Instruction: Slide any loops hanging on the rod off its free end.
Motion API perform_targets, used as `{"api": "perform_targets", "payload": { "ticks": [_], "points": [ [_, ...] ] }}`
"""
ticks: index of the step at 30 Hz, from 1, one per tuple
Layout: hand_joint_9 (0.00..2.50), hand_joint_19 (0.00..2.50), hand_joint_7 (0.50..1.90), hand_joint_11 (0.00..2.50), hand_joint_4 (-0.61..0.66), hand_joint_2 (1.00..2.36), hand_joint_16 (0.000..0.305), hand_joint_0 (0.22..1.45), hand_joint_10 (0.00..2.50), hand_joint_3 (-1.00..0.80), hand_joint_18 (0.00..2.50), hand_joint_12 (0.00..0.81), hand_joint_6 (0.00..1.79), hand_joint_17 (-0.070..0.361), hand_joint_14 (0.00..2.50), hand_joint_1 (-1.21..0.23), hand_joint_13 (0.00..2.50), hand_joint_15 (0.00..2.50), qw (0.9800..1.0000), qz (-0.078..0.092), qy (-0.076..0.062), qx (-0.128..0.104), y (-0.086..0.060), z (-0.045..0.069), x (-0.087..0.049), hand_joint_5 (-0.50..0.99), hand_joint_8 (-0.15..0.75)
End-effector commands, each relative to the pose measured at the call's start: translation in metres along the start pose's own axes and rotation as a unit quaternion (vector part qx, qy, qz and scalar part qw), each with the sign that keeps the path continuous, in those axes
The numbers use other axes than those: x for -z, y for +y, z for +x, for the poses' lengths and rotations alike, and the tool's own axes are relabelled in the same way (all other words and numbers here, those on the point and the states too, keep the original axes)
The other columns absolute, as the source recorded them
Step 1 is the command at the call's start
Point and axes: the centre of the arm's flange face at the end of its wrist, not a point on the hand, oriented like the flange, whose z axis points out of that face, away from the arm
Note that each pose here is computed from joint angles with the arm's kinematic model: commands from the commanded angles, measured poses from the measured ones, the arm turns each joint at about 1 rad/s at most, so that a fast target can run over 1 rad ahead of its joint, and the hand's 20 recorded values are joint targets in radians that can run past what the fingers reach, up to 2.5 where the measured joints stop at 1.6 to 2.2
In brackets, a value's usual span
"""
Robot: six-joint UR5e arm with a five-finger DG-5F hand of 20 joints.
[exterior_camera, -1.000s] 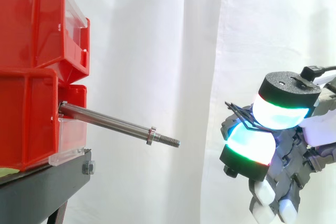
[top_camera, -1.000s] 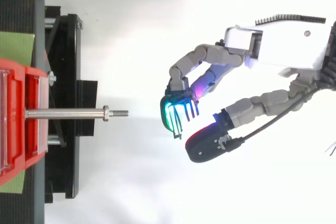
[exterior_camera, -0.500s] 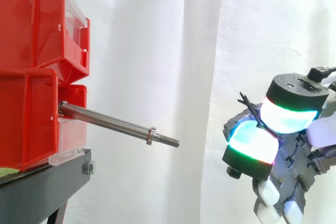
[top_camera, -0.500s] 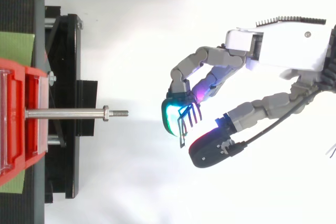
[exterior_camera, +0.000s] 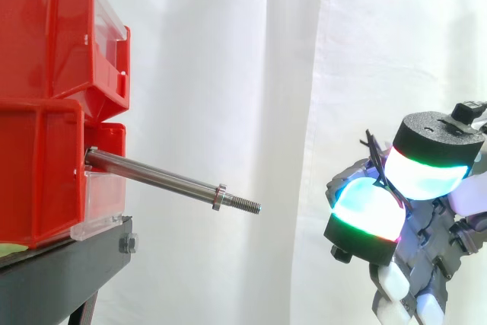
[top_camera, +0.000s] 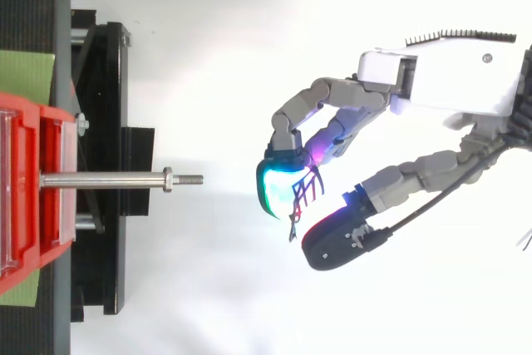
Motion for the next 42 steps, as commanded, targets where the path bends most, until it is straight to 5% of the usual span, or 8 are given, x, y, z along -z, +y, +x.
{"api": "perform_targets", "payload": {
  "ticks": [1, 9, 22, 39, 42],
  "points": [
    [0.85, 0.39, 0.95, 0.42, 0.1, 1.0, 0.037, 0.68, 0.01, -0.49, 0.81, 0.259, 0.89, 0.082, 0.01, -0.81, 0.81, 0.14, 1.0, 0.003, 0.0, -0.001, 0.001, -0.001, 0.001, -0.22, 0.255],
    [0.85, 0.4, 0.95, 0.42, 0.13, 1.0, 0.037, 0.66, 0.02, -0.5, 0.8, 0.26, 0.88, 0.082, 0.0, -0.83, 0.81, 0.14, 0.9999, 0.011, 0.004, -0.001, 0.004, -0.001, 0.002, -0.22, 0.252],
    [0.88, 0.43, 1.0, 0.41, 0.14, 1.0, 0.037, 0.59, 0.02, -0.47, 0.78, 0.26, 0.81, 0.083, 0.01, -0.64, 0.8, 0.15, 0.9999, 0.012, 0.004, 0.0, 0.005, -0.001, 0.003, -0.17, 0.26],
    [0.85, 0.42, 1.16, 0.41, 0.1, 1.01, 0.036, 0.58, 0.01, -0.33, 0.74, 0.265, 0.82, 0.082, 0.01, -0.76, 0.77, 0.15, 0.9996, 0.026, 0.007, -0.001, 0.019, -0.006, 0.012, -0.18, 0.256],
    [0.84, 0.42, 1.11, 0.4, 0.09, 1.02, 0.037, 0.58, 0.01, -0.28, 0.74, 0.264, 0.86, 0.082, 0.01, -0.76, 0.76, 0.15, 0.9994, 0.034, 0.008, 0.001, 0.026, -0.01, 0.022, -0.19, 0.255]
  ]
}}
